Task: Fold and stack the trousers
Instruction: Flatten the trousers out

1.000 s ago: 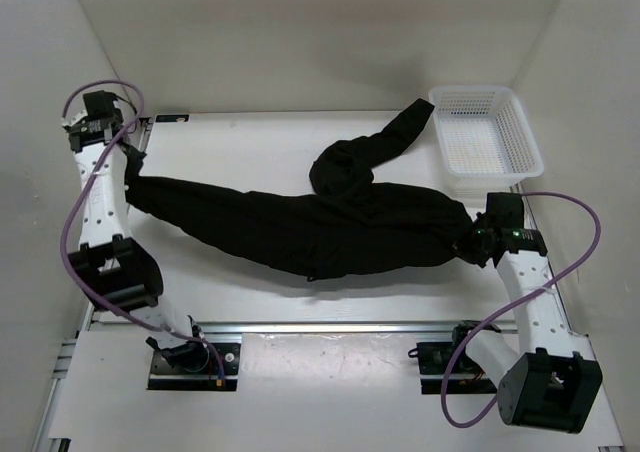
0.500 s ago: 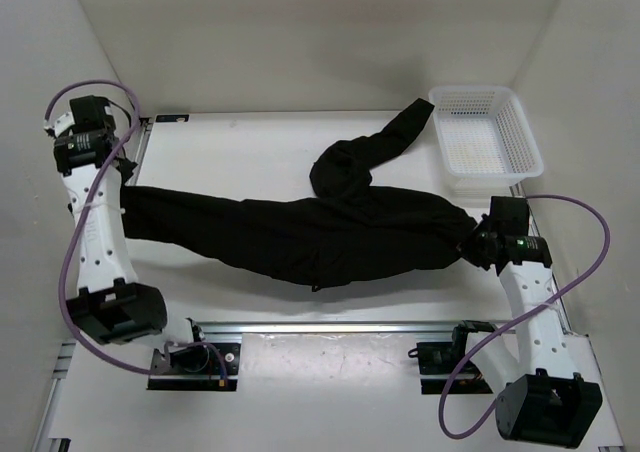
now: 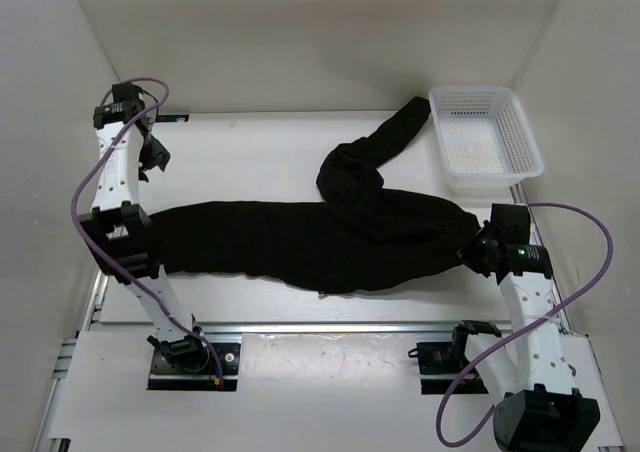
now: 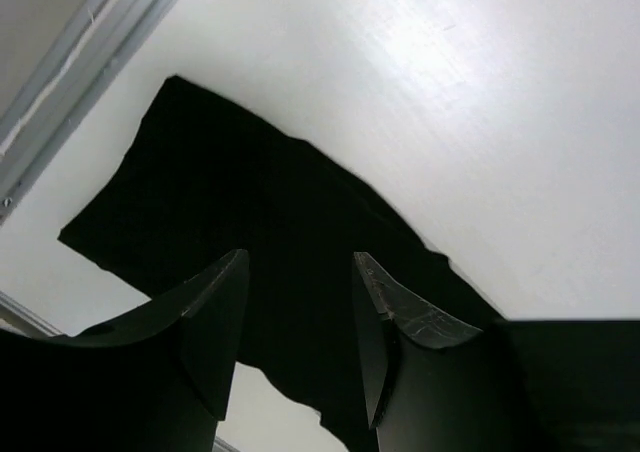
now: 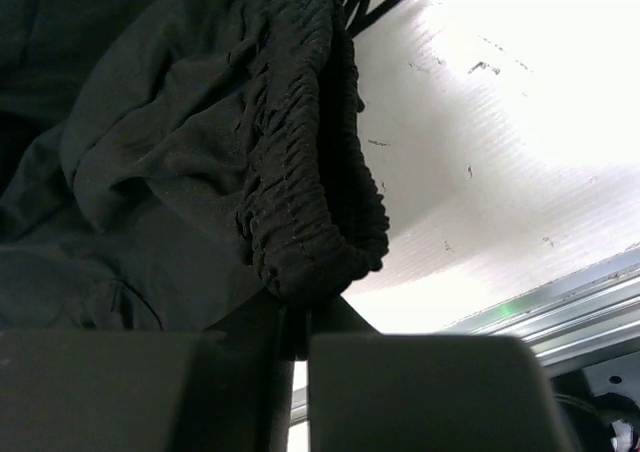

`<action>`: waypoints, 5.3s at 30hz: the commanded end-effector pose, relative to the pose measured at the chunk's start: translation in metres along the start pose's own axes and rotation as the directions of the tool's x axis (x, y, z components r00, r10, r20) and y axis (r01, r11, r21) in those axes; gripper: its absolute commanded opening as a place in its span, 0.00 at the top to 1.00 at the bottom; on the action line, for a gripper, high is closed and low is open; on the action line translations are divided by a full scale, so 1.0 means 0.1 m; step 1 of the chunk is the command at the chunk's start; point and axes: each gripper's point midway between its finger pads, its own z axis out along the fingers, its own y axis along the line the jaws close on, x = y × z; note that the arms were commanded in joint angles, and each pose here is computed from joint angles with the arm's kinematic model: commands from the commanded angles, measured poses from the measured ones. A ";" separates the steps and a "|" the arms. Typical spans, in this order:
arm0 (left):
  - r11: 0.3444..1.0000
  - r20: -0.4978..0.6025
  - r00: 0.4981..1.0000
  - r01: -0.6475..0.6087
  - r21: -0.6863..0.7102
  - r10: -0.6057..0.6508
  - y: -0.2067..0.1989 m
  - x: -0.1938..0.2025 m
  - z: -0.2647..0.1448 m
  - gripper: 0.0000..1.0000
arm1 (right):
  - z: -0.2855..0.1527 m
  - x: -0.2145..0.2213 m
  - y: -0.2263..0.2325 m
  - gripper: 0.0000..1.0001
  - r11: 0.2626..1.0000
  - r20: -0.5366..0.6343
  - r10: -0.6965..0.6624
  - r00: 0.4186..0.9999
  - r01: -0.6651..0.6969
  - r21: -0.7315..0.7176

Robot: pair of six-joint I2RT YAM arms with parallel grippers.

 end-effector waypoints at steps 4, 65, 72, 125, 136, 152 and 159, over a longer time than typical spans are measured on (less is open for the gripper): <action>0.983 0.204 0.977 -0.093 0.159 0.060 -0.30 -0.21 -0.85 0.43 | -0.12 -0.09 -0.04 0.54 0.999 0.035 0.022 0.999 -0.024 0.037; 0.567 0.308 0.738 -0.665 0.486 0.601 -2.19 2.61 -1.79 0.20 | 0.46 -0.51 1.21 0.39 0.960 -0.104 -0.262 0.960 0.248 -0.129; 0.538 0.420 0.665 -0.746 0.392 0.617 -3.08 2.10 -1.75 0.06 | 0.90 -0.69 1.33 0.25 0.997 -0.184 -0.019 0.983 0.004 -0.080; 0.433 0.413 0.757 -0.637 0.638 0.506 -3.13 1.30 -1.79 0.46 | 1.26 -0.39 0.67 1.00 0.991 -0.152 0.017 0.988 0.003 0.134; 0.293 0.431 0.672 -0.688 0.663 0.602 -3.63 2.23 -1.79 0.07 | 1.12 -0.27 0.61 1.00 0.986 -0.187 -0.010 0.982 0.041 0.163; 0.269 0.293 0.593 -0.678 0.684 0.750 -3.84 3.26 -1.02 0.15 | 1.10 -0.09 0.58 1.00 0.975 -0.255 0.001 0.967 0.056 0.216; 0.236 0.272 0.600 -0.630 0.740 0.752 -3.92 3.41 -1.03 0.90 | 1.07 -0.04 0.58 1.00 0.976 -0.281 -0.014 0.960 0.074 0.204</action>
